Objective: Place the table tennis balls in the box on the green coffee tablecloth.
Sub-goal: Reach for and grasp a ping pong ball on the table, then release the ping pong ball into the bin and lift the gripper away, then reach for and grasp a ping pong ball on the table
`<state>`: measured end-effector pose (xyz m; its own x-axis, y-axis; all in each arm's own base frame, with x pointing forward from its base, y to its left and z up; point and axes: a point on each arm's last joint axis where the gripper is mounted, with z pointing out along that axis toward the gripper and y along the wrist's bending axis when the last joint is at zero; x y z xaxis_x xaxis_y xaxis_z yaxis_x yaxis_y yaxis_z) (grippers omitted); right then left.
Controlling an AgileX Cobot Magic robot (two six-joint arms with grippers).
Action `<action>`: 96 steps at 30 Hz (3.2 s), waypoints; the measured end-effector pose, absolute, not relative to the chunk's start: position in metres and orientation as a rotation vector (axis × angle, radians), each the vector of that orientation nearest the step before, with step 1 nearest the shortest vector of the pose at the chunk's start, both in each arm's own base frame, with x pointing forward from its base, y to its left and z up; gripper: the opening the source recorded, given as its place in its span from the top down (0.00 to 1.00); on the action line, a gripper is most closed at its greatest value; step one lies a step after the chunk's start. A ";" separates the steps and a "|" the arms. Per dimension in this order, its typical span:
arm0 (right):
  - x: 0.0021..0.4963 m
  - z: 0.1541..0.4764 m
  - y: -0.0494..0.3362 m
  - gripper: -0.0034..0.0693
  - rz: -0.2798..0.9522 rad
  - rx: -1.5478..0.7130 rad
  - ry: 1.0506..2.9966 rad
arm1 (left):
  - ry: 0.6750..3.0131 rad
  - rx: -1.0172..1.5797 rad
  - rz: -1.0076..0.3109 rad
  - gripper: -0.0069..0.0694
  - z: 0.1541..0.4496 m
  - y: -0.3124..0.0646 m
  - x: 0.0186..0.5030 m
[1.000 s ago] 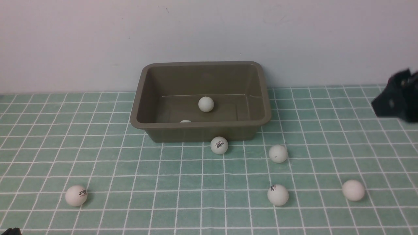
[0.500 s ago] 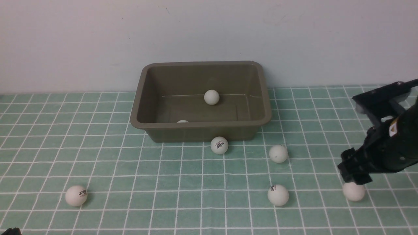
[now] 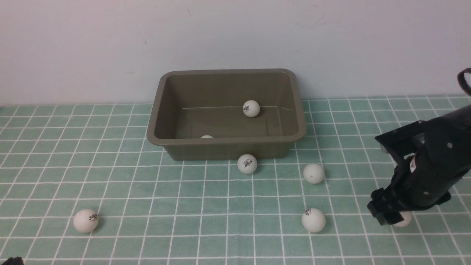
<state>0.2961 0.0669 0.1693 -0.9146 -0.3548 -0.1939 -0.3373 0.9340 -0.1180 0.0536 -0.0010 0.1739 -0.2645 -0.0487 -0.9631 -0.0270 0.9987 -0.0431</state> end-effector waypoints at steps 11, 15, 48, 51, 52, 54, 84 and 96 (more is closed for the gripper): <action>0.302 0.160 0.047 0.47 -0.088 -0.417 2.917 | 1.839 -0.055 -0.021 0.92 0.174 -0.001 0.054; 0.302 0.160 0.049 0.48 -0.053 -0.438 2.915 | 1.839 -0.055 -0.021 0.92 0.174 -0.001 0.054; 0.450 0.249 0.195 0.48 0.278 -0.683 2.617 | 1.839 -0.055 -0.021 0.92 0.174 -0.001 0.054; 0.459 0.244 0.200 0.48 0.290 -0.689 2.611 | 1.839 -0.055 -0.021 0.92 0.174 -0.001 0.054; 0.462 0.242 0.202 0.48 0.302 -0.693 2.610 | 1.839 -0.055 -0.021 0.92 0.174 -0.001 0.054; 0.465 0.238 0.206 0.48 0.331 -0.704 2.607 | 1.839 -0.055 -0.021 0.92 0.174 -0.001 0.054; 0.390 0.392 0.132 0.33 0.211 -0.531 2.436 | 1.839 -0.055 -0.021 0.92 0.174 -0.001 0.054; 0.330 0.310 0.117 0.33 0.252 -0.551 2.771 | 1.839 -0.055 -0.021 0.92 0.174 -0.001 0.054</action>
